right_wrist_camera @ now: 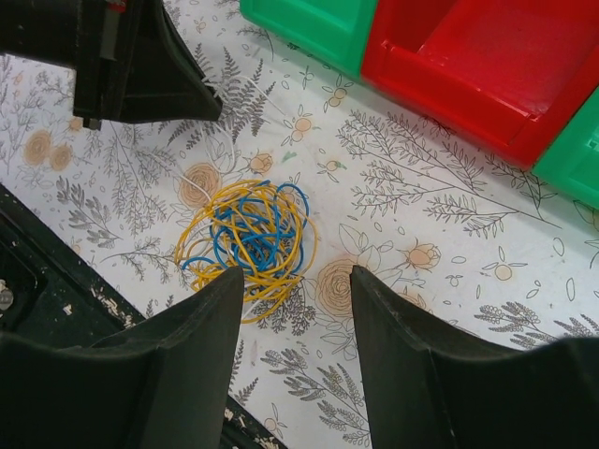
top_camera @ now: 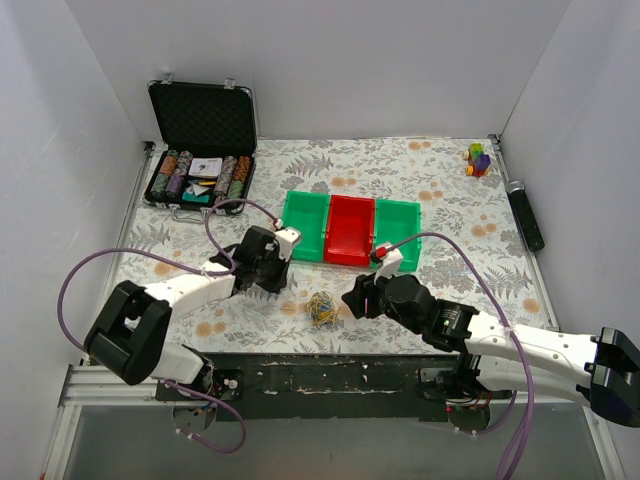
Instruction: Untangle the cables
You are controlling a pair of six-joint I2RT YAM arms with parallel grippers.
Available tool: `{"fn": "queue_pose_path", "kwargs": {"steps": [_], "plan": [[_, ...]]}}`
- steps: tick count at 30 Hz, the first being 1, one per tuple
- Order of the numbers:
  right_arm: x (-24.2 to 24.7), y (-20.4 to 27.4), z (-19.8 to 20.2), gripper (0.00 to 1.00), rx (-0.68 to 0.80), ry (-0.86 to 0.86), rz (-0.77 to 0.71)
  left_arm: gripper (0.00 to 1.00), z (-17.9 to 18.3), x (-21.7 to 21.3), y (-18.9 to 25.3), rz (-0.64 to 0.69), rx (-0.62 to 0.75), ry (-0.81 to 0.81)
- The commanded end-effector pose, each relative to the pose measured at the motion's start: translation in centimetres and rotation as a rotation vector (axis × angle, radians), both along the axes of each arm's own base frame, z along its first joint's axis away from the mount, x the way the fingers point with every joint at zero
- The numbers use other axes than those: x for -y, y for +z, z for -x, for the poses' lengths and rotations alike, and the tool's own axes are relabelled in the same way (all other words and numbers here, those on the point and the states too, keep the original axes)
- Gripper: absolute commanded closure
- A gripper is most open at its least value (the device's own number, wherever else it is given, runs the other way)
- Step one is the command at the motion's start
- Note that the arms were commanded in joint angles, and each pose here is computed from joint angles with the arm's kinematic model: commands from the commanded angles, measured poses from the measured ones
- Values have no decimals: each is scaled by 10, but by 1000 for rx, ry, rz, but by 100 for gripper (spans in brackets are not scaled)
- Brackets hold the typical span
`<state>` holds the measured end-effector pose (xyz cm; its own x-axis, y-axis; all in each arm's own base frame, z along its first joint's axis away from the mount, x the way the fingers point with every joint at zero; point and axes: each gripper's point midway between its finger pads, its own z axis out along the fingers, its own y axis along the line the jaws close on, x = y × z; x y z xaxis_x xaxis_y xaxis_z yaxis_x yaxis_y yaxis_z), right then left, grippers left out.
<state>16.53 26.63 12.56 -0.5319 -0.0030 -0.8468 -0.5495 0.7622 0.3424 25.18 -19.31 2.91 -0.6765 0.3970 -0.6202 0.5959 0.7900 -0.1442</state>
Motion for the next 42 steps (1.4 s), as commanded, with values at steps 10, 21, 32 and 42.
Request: {"fn": "queue_pose_path", "kwargs": {"steps": [10, 21, 32, 42], "plan": [[-5, 24, -7, 42, 39, -19, -54, 100, -49, 35, 210, 243, 327, -1], [-1, 27, -6, 42, 44, -32, -60, 100, -97, 51, 260, 257, 485, 4], [-3, 25, -7, 43, 42, -29, -59, 100, -131, 49, 292, 226, 631, 17], [-2, 25, -7, 43, 43, -37, -64, 100, -150, 46, 274, 160, 682, 11]]}}
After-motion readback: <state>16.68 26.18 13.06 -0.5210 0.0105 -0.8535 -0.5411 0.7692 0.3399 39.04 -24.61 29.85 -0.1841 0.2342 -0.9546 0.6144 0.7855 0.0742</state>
